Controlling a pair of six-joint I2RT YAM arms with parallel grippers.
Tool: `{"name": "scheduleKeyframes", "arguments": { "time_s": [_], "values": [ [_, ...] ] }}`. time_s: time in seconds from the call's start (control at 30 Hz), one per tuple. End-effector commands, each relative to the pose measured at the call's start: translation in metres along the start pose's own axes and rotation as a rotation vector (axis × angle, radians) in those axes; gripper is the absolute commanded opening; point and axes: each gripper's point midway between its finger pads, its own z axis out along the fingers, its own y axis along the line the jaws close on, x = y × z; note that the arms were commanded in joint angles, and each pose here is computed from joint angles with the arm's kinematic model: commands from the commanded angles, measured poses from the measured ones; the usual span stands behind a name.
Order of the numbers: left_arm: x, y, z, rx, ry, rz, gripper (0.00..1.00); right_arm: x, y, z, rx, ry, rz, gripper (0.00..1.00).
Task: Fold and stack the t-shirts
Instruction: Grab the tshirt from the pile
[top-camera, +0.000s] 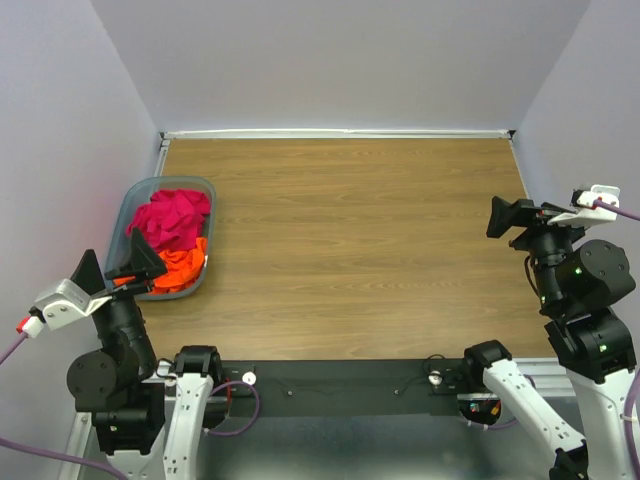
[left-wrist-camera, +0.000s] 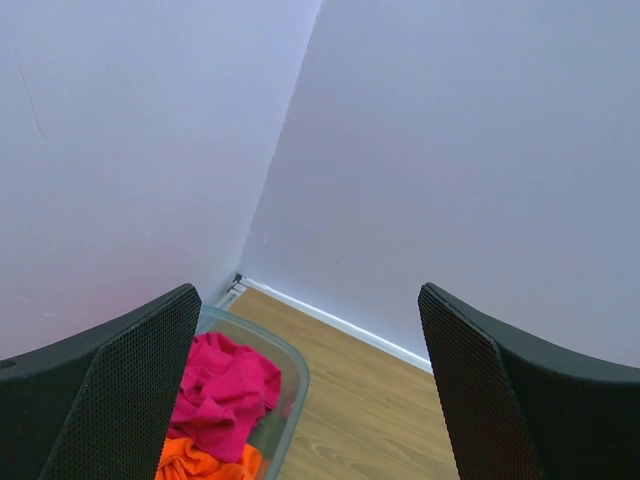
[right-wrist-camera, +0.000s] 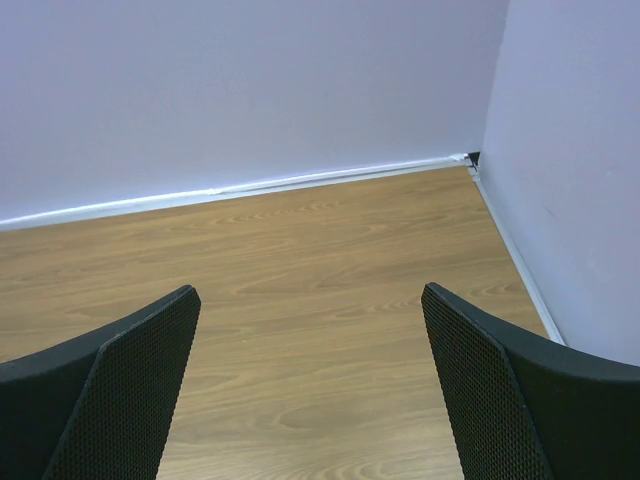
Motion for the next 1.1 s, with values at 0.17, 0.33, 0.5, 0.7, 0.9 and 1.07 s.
{"name": "scheduleKeyframes", "arguments": {
  "time_s": [0.17,0.33,0.5,0.7,0.9,1.07],
  "values": [
    [0.028,0.013,0.017,-0.098,0.051,-0.014,0.98,0.003,0.007,0.002,-0.026,-0.012,0.085,1.00],
    [0.077,0.025,0.033,-0.229,0.184,-0.099,0.99,0.030,0.035,0.008,-0.147,0.075,0.155,1.00],
    [0.170,0.036,0.052,-0.401,0.475,-0.105,0.98,0.046,0.054,0.013,-0.237,0.138,0.149,1.00],
    [0.247,0.051,0.066,-0.563,0.643,-0.087,0.97,0.057,0.062,0.012,-0.285,0.168,0.139,1.00],
    [0.295,0.085,0.059,-0.698,0.727,-0.116,0.96,0.058,0.057,0.006,-0.281,0.153,0.129,1.00],
    [0.311,0.124,0.061,-0.757,0.677,-0.142,0.89,0.064,0.049,0.003,-0.256,0.141,0.095,1.00]
  ]
}}
